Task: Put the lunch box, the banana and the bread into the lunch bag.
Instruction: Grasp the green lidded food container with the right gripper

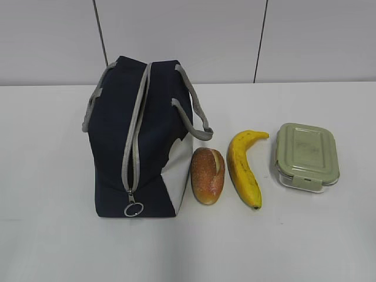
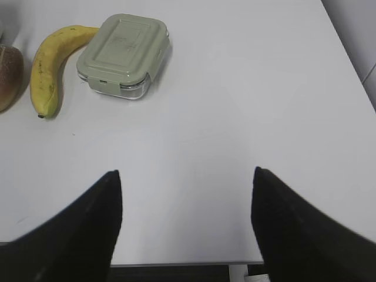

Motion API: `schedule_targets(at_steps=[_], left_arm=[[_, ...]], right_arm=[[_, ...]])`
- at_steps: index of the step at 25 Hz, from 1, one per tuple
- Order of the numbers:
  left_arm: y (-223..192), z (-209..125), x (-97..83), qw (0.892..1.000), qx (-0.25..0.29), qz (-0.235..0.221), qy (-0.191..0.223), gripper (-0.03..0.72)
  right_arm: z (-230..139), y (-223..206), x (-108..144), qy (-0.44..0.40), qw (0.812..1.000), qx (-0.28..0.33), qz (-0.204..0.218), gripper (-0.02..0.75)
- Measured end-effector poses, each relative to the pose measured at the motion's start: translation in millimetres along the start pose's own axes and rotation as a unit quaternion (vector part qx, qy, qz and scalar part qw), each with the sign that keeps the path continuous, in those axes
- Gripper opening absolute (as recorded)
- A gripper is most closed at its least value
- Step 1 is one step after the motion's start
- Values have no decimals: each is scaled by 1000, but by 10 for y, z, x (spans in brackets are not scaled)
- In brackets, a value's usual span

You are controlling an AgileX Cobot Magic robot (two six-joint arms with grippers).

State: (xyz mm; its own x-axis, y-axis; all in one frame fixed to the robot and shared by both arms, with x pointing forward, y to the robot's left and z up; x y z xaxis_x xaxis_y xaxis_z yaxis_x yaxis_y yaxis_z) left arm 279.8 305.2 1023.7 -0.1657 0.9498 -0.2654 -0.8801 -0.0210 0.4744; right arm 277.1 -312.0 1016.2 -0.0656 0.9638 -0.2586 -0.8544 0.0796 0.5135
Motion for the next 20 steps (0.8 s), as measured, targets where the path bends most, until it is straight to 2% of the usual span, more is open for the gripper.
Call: schedule_targets(at_steps=[20], left_arm=[[-13,10,-32,1000,11,-6,4,241]], right_arm=[[0,0,0,0,1000,0,0,529]])
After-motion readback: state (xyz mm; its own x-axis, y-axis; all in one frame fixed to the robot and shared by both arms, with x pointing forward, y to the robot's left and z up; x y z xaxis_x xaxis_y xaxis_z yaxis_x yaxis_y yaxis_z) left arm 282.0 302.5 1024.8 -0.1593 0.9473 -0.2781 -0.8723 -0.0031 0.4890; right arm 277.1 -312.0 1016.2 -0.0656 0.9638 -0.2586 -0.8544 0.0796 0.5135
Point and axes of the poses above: a point on each arm's last joint axis where the gripper is mounted, y pointing back along that axis away from the gripper, x along the wrist's bending axis when the last joint is at zero, z = x × y, the point moved 6 cm from there along -y, pointing out along that axis toward the gripper, and after that the axes turned 14 degrees about y, right-handed, at the moved point
